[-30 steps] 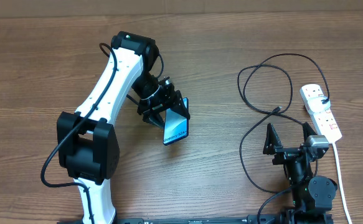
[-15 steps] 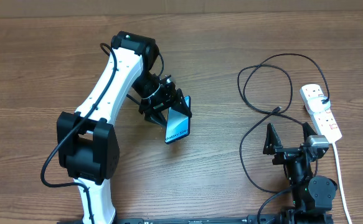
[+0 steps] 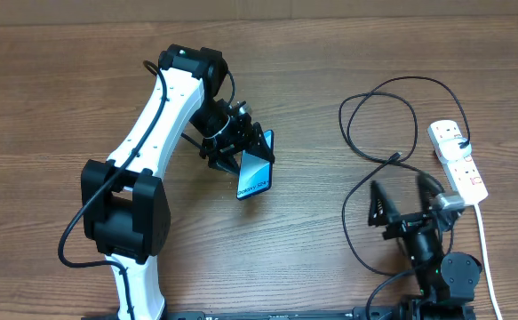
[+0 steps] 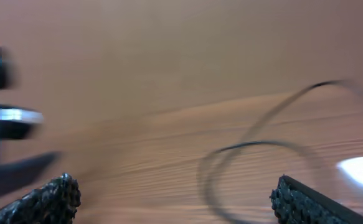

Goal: Plug charger to phone and switch on socket
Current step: 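Move the right gripper toward the phone held by the left gripper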

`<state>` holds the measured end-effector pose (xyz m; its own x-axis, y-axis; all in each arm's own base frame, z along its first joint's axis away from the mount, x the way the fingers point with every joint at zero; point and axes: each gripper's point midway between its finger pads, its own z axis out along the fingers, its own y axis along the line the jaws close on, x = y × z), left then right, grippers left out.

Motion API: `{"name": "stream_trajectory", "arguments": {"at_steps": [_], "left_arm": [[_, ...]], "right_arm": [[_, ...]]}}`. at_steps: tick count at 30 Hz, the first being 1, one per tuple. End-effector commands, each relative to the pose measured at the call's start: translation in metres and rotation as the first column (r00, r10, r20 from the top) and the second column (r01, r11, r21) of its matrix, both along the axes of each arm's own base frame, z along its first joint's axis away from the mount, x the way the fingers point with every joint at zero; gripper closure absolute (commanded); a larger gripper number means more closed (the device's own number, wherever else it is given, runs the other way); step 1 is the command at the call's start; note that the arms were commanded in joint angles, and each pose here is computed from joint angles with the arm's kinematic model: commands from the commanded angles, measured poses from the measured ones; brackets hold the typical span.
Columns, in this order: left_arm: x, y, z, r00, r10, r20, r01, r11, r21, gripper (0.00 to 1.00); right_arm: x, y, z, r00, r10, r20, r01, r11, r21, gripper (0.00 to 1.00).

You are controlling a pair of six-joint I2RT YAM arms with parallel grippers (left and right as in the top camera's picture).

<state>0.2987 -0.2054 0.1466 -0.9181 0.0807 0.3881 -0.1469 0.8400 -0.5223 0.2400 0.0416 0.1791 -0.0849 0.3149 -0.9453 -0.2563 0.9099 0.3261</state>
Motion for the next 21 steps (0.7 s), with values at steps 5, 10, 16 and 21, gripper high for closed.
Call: {"name": "stream_trajectory", "arguments": {"at_steps": [5,10,16,21], "left_arm": [[0.007,-0.001,0.008,0.999,-0.019,0.051,0.020,0.999,-0.025,0.41],[0.007,-0.001,0.008,0.998,-0.019,0.053,0.020,1.000,-0.024,0.42],[0.007,-0.001,0.008,0.998,-0.018,0.054,0.020,1.000,-0.024,0.42],[0.008,-0.001,0.007,0.998,-0.019,0.057,0.020,0.999,-0.024,0.42]], "right_arm": [[-0.019,0.044,0.003,0.958,0.285,-0.047,-0.265,0.932,0.245,0.00],[-0.017,0.036,0.005,0.966,0.236,-0.106,-0.203,0.946,0.253,0.00],[-0.011,0.023,0.010,0.944,0.146,-0.296,-0.088,0.976,0.201,0.00],[-0.003,0.022,0.007,0.846,0.149,-0.512,-0.047,0.977,0.206,0.00]]}}
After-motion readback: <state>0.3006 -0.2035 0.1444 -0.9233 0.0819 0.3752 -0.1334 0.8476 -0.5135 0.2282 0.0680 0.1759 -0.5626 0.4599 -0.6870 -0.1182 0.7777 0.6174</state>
